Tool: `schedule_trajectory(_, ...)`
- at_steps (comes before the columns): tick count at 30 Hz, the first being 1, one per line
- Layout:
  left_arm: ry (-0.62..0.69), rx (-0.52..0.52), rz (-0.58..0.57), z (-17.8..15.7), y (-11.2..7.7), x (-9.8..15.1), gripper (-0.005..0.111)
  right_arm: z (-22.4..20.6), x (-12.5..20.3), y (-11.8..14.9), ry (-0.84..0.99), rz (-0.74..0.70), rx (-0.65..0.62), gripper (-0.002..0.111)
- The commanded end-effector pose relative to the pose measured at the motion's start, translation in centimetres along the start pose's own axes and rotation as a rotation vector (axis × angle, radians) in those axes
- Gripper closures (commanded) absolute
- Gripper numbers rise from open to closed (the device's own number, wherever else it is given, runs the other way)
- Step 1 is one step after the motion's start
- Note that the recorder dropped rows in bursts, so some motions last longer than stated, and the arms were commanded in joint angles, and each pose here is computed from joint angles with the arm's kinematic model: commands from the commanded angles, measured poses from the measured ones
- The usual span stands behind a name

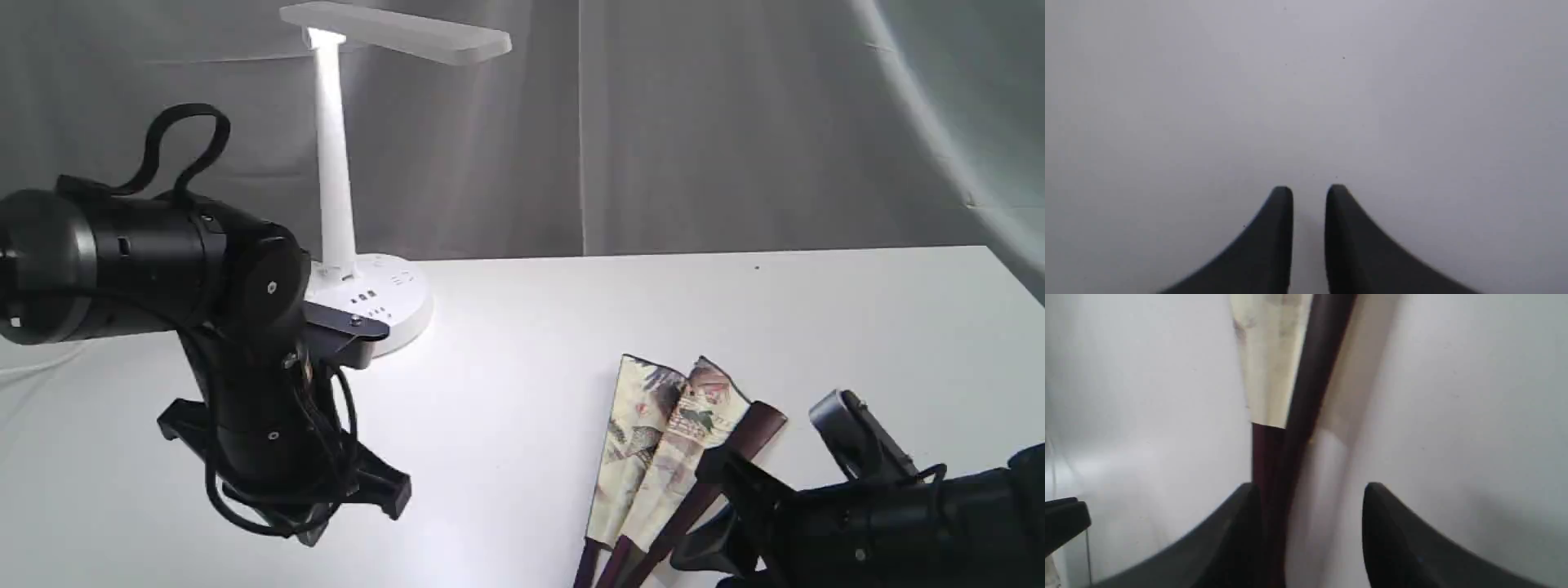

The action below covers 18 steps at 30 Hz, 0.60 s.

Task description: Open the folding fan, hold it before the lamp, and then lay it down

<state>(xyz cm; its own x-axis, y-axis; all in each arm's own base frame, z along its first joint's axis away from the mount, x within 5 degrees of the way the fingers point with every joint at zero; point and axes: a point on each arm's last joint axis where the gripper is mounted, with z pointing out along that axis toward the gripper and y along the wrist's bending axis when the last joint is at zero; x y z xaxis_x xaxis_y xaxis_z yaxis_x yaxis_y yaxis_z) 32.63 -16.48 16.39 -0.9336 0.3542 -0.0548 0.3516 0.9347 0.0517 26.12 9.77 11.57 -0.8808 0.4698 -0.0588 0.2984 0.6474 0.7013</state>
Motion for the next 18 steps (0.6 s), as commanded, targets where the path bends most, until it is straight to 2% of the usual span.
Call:
schedule_trajectory(1,-0.014,0.059,-0.06,-0.2,0.6,0.0,0.095,0.8,-0.4,0.1,0.02,-0.014,-0.019,0.068)
schedule_trajectory(6,-0.016,0.079,-0.109,-0.1,1.6,-0.2,0.095,1.8,-2.0,1.4,0.021,-0.033,-0.071,0.066)
schedule_trajectory(11,-0.001,0.075,-0.081,-0.1,1.6,0.0,0.095,2.7,-2.7,1.4,0.019,-0.027,-0.065,0.053)
schedule_trajectory(18,-0.005,0.069,-0.072,-0.1,1.7,0.0,0.095,3.6,-2.7,0.4,0.034,0.013,-0.03,0.052)
